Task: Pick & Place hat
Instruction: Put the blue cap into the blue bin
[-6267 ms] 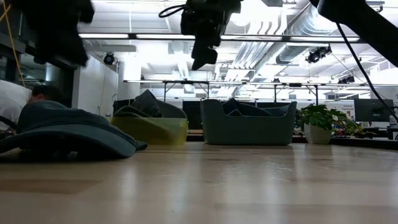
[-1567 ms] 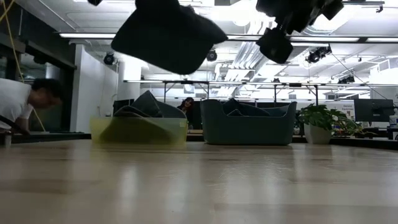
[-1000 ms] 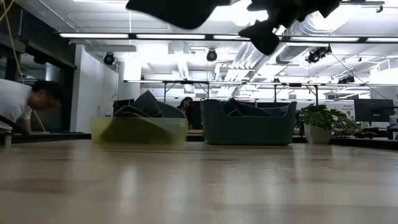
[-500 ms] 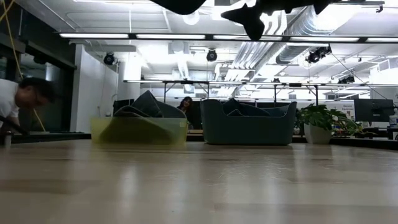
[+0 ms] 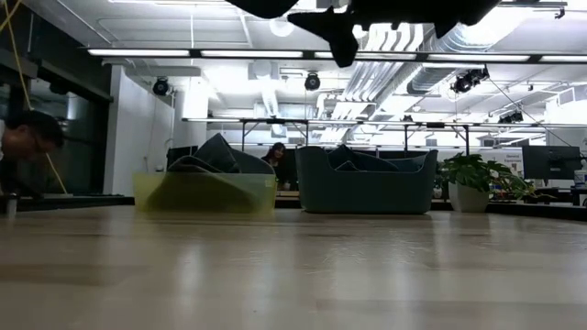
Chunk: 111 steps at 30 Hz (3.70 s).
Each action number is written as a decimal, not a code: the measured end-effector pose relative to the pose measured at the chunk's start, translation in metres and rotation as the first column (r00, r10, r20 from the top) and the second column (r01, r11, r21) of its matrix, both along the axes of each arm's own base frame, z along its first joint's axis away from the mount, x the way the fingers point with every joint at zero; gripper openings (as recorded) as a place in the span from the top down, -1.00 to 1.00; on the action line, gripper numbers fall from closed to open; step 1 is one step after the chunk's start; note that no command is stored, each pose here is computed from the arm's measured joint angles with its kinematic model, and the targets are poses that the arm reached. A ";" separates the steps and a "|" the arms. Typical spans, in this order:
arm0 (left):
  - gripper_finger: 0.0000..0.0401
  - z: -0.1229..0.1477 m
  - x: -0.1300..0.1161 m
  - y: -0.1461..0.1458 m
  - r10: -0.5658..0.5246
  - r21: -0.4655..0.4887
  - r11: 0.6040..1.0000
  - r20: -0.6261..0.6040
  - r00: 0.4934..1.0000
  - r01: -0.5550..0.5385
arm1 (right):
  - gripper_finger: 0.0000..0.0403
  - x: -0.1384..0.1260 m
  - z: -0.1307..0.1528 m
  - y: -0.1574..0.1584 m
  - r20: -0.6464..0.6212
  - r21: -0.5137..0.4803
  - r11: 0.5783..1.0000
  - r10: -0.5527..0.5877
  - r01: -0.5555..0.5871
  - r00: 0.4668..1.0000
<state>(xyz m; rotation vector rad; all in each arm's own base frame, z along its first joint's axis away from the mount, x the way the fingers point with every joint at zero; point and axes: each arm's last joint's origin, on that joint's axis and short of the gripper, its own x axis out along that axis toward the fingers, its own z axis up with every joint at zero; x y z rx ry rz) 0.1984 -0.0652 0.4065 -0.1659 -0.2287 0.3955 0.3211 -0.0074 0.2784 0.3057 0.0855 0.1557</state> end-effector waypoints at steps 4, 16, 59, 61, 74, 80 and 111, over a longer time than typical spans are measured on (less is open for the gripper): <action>1.00 0.000 0.000 0.000 -0.011 0.001 1.000 0.006 1.000 0.011 | -0.17 0.007 -0.007 -0.002 0.008 0.009 0.999 -0.038 0.038 0.999; 1.00 0.001 0.000 -0.001 -0.023 0.002 1.000 0.009 1.000 0.023 | -0.17 0.009 0.000 -0.002 0.103 0.004 0.999 -0.040 0.040 0.994; 0.57 -0.008 0.025 0.005 -0.045 -0.040 0.998 0.039 0.998 0.047 | 0.98 0.008 0.003 0.000 0.138 -0.034 0.999 0.027 -0.022 0.990; 0.40 -0.009 0.025 0.004 -0.070 -0.045 0.996 0.041 0.997 0.072 | 0.99 0.008 0.003 0.000 0.138 -0.034 0.999 0.025 -0.021 0.990; -0.39 0.012 -0.011 0.019 0.018 -0.100 0.995 0.115 0.993 -0.006 | 1.00 -0.010 0.009 -0.006 0.001 -0.125 0.983 -0.132 0.131 0.991; -0.39 0.011 -0.023 0.025 0.064 -0.256 0.966 0.133 0.989 -0.028 | 1.00 -0.035 0.016 -0.011 -0.121 -0.267 0.927 -0.304 0.264 0.945; -0.39 -0.055 0.073 0.056 0.198 -0.865 0.481 0.266 0.944 0.142 | 1.00 -0.084 0.008 -0.002 -0.129 -0.991 0.085 -0.824 -0.103 0.552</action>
